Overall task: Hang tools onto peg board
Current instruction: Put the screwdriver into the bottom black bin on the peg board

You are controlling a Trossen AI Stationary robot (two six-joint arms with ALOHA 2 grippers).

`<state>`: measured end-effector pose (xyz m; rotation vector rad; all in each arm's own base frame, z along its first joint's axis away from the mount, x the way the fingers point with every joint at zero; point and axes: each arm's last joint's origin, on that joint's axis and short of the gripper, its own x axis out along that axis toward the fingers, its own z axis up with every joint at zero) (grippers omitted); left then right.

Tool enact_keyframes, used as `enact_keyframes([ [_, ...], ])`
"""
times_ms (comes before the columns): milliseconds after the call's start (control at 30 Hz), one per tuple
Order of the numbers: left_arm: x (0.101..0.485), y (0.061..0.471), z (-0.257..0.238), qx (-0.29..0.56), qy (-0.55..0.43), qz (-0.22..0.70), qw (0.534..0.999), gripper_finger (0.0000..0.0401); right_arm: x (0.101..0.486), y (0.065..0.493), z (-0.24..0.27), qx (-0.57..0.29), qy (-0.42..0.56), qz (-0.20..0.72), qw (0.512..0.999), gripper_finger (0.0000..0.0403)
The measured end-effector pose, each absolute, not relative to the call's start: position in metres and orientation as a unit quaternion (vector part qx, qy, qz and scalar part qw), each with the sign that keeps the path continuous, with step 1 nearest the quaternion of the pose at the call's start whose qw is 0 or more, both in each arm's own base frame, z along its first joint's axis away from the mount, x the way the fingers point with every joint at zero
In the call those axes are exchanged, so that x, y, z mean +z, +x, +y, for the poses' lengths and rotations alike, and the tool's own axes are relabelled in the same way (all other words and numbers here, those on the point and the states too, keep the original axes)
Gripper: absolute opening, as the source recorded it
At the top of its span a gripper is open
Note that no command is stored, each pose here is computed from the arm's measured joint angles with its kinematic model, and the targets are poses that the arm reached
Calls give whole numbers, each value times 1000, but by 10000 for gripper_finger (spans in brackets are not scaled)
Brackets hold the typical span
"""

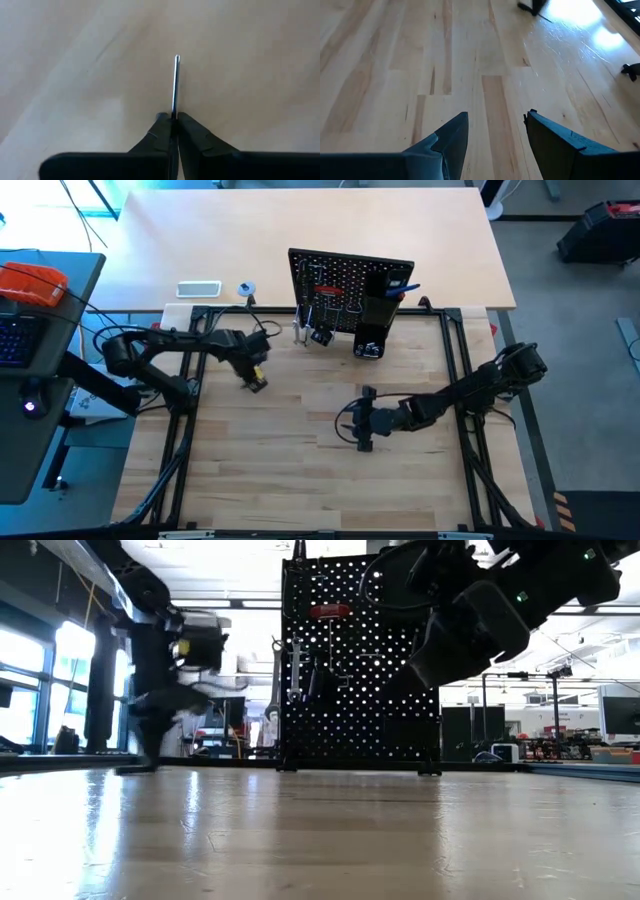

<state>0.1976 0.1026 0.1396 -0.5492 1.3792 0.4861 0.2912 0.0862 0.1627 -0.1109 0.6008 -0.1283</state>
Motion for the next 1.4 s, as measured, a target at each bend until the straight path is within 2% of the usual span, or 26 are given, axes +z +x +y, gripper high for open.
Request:
enact_keyframes([
  [67,146,213,101,190,-248,580,752,5,163,291,87,-62,-55,296,952,195],
  [300,157,245,89,109,-260,467,838,4,159,288,87,-70,-39,317,945,195],
  [667,165,262,75,67,-242,411,876,3,150,275,95,-101,-22,366,925,195],
  [1400,205,298,49,-18,-153,189,970,3,139,246,113,-178,30,414,892,195],
])
